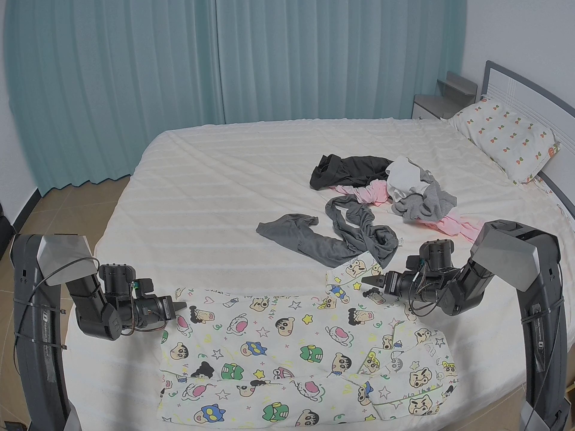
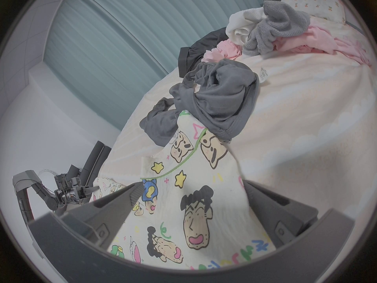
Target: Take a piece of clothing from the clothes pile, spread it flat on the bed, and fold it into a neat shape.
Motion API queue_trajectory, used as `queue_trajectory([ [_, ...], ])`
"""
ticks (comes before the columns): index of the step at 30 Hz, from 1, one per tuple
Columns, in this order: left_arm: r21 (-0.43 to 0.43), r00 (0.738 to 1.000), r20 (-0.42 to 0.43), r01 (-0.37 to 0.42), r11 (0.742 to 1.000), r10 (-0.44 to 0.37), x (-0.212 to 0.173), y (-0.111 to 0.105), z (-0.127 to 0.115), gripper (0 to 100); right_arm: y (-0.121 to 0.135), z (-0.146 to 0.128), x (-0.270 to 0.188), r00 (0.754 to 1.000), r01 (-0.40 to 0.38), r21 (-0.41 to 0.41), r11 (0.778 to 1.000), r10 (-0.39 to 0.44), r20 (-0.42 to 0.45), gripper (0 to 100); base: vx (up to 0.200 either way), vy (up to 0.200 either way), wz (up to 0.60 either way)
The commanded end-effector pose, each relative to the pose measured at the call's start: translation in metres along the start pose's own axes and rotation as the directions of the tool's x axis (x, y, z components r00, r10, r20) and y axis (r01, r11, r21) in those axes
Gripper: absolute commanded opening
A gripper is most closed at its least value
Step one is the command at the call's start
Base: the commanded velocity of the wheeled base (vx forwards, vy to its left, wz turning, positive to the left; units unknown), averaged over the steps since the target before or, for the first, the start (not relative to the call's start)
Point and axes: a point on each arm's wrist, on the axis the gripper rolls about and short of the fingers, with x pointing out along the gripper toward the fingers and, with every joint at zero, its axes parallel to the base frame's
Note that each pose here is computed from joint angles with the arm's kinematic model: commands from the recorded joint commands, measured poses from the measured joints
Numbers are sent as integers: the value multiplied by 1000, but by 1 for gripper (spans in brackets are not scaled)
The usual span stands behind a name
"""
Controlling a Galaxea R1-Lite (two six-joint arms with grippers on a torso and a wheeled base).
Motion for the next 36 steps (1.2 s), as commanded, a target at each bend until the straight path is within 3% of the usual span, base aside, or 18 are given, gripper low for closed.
queue_trajectory([
  [1, 0, 1000, 1, 0, 1000, 0, 0, 0, 0, 0, 0, 0, 1, 1000, 2, 4, 1000, -2, -7, 0, 0, 0, 0],
  [11, 11, 1000, 17, 0, 1000, 0, -2, -1, 0, 0, -1, -1, 0, 1000, -4, 26, 1000, 3, 11, 0, 0, 0, 0],
  [15, 23, 999, 38, -1, 1000, 0, -8, -4, -8, 0, -1, -5, -5, 996, 13, 31, 999, -16, 85, 0, 0, 0, 0],
  [17, 30, 997, 70, 10, 999, -12, -11, -10, -12, 0, 0, -5, -7, 985, -4, 39, 999, -3, 172, 0, 0, 0, 0],
  [25, -17, 979, 193, -63, 998, 66, -2, -16, -9, 0, 5, -10, -20, 975, -26, 41, 999, 17, 220, 0, 0, 0, 0],
  [36, -37, 975, 189, -115, 993, 120, -2, -12, -18, 0, 6, -6, -24, 960, -17, 34, 999, 7, 281, 0, 0, 0, 0],
])
